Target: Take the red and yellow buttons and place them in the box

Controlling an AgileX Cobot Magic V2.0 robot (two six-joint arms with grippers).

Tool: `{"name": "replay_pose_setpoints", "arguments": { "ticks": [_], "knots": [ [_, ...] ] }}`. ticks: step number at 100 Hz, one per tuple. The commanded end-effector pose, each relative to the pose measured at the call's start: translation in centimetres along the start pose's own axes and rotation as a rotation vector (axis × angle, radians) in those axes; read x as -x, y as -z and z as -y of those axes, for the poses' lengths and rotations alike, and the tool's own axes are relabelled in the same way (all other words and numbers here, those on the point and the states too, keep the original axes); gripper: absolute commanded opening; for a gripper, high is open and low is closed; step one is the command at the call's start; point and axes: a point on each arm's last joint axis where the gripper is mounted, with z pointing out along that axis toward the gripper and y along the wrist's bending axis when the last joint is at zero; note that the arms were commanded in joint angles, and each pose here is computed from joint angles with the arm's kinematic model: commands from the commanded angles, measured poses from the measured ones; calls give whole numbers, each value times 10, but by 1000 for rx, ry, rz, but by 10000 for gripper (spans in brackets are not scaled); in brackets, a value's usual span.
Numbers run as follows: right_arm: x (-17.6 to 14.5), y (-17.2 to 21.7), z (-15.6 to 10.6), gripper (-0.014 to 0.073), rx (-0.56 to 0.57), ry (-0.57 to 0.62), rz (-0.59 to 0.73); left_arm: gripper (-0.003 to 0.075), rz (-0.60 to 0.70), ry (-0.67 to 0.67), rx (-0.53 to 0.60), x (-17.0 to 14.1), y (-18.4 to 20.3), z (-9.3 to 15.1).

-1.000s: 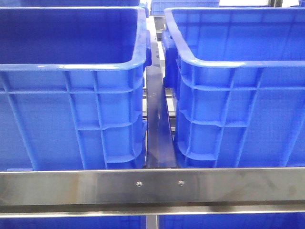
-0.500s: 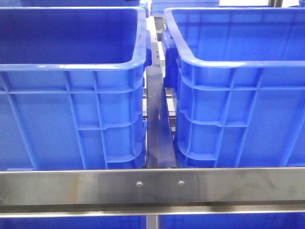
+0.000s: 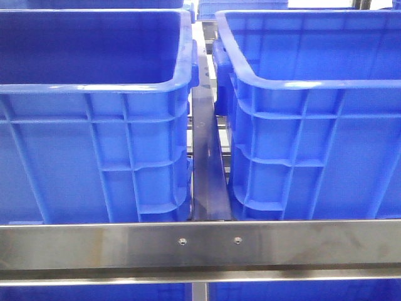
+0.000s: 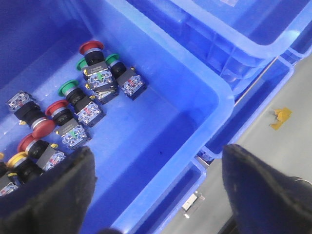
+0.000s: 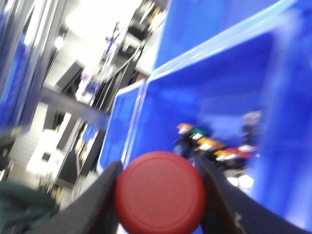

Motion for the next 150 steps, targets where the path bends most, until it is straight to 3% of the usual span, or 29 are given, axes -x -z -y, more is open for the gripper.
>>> {"name": "replay_pose_setpoints", "arguments": {
  "ticks": [1,15,29,57,96,150],
  "knots": [
    [17,29,-10,36,57,10,83,491,110,3,2,11,13,0],
    [30,68,27,36,-46,-67,199,480,110,3,2,11,13,0],
    [41,102,54,36,-143,-127,321,386,110,3,2,11,13,0],
    [55,114,98,36,-288,-238,461,-22,123,3,2,13,13,0],
    [67,97,159,36,-305,-400,431,-19,132,3,3,13,13,0],
    [80,63,180,40,-248,-479,381,-19,131,3,3,13,13,0]
  ]
}}
